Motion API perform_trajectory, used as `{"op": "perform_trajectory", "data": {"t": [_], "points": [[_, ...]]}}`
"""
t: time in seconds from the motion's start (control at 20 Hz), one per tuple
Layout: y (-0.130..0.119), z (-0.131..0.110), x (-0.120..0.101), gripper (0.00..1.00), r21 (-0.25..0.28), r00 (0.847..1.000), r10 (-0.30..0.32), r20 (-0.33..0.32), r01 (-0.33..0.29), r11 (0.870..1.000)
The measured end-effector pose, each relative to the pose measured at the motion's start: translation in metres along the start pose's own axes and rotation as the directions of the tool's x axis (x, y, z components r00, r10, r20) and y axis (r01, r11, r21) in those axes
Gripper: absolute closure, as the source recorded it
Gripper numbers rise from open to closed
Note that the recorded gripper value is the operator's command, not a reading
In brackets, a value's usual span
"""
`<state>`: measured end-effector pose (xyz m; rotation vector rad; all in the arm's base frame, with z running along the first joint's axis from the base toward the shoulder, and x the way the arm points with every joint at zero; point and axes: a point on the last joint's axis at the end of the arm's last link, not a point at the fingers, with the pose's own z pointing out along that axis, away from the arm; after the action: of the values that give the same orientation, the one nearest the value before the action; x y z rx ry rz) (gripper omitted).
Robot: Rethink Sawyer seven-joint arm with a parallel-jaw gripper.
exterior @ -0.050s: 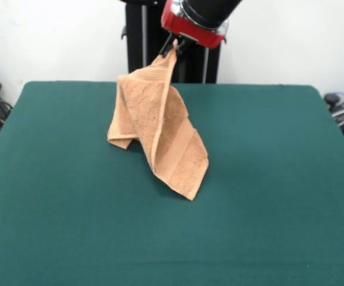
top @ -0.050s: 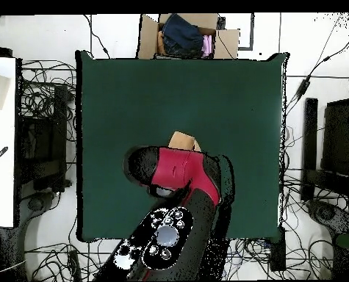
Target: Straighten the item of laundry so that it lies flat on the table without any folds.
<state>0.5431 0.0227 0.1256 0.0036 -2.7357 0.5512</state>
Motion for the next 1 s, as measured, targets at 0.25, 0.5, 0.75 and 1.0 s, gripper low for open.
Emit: {"op": "perform_trajectory", "data": {"t": [0.25,0.5,0.75,1.0], "points": [[-0.002,-0.009,0.002,1.0,-0.014,1.0,0.004,-0.015,-0.004,1.0],[-0.002,-0.017,0.003,1.0,-0.026,1.0,0.005,-0.03,-0.006,1.0],[-0.005,-0.024,0.002,1.0,-0.035,0.999,0.01,-0.037,-0.011,0.999],[-0.011,-0.03,-0.001,1.0,-0.044,0.999,0.018,-0.051,-0.02,0.999]]}}
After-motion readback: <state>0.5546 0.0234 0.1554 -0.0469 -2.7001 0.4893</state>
